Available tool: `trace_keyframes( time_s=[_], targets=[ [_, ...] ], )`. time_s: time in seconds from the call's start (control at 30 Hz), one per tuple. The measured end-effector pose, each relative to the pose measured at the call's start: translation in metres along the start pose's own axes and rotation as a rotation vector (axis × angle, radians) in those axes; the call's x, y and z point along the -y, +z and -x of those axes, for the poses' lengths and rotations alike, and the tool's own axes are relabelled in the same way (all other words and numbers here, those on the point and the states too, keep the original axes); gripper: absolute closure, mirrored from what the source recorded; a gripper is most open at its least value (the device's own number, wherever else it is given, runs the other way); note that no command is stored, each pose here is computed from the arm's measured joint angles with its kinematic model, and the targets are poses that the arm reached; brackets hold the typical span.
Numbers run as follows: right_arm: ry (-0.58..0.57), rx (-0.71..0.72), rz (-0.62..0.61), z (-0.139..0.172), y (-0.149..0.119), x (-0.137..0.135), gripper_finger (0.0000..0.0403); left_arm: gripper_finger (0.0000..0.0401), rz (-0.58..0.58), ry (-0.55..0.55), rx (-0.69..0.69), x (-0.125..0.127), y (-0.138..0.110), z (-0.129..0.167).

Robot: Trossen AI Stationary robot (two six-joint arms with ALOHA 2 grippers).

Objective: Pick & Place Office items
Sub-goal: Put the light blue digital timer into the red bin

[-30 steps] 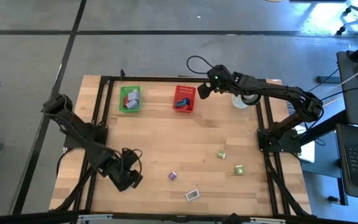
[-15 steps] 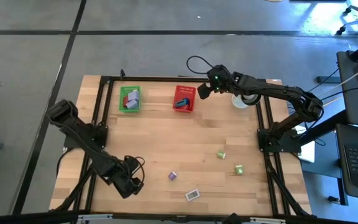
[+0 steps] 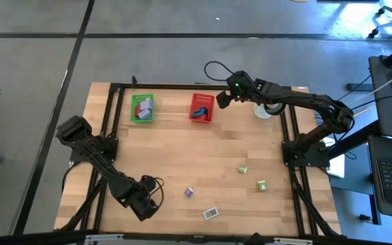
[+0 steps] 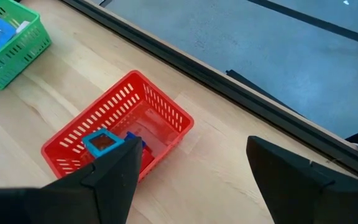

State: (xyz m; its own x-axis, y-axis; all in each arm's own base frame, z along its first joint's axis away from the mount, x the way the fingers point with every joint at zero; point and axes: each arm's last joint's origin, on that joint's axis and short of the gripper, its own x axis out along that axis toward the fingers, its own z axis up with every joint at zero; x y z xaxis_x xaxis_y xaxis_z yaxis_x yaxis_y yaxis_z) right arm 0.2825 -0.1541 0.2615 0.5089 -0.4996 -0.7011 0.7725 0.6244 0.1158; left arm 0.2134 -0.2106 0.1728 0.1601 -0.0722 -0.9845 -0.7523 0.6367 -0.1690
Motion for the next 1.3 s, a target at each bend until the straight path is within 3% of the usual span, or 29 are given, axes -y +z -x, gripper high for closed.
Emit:
trace_keyframes(
  time_s=[0.87,1.03,1.3],
  targets=[
    [0.0,0.0,0.021,0.0,0.0,0.0,0.0112,0.0101,0.0,0.178,-0.209,-0.002,-0.013,-0.036],
    [0.0,0.0,0.021,0.0,0.0,0.0,0.0112,0.0136,0.03,0.179,-0.21,-0.002,-0.012,-0.037],
    [0.0,-0.001,0.021,0.0,0.0,0.0,0.0112,0.0242,0.067,0.164,-0.224,0.0,-0.01,-0.038]
  ],
)
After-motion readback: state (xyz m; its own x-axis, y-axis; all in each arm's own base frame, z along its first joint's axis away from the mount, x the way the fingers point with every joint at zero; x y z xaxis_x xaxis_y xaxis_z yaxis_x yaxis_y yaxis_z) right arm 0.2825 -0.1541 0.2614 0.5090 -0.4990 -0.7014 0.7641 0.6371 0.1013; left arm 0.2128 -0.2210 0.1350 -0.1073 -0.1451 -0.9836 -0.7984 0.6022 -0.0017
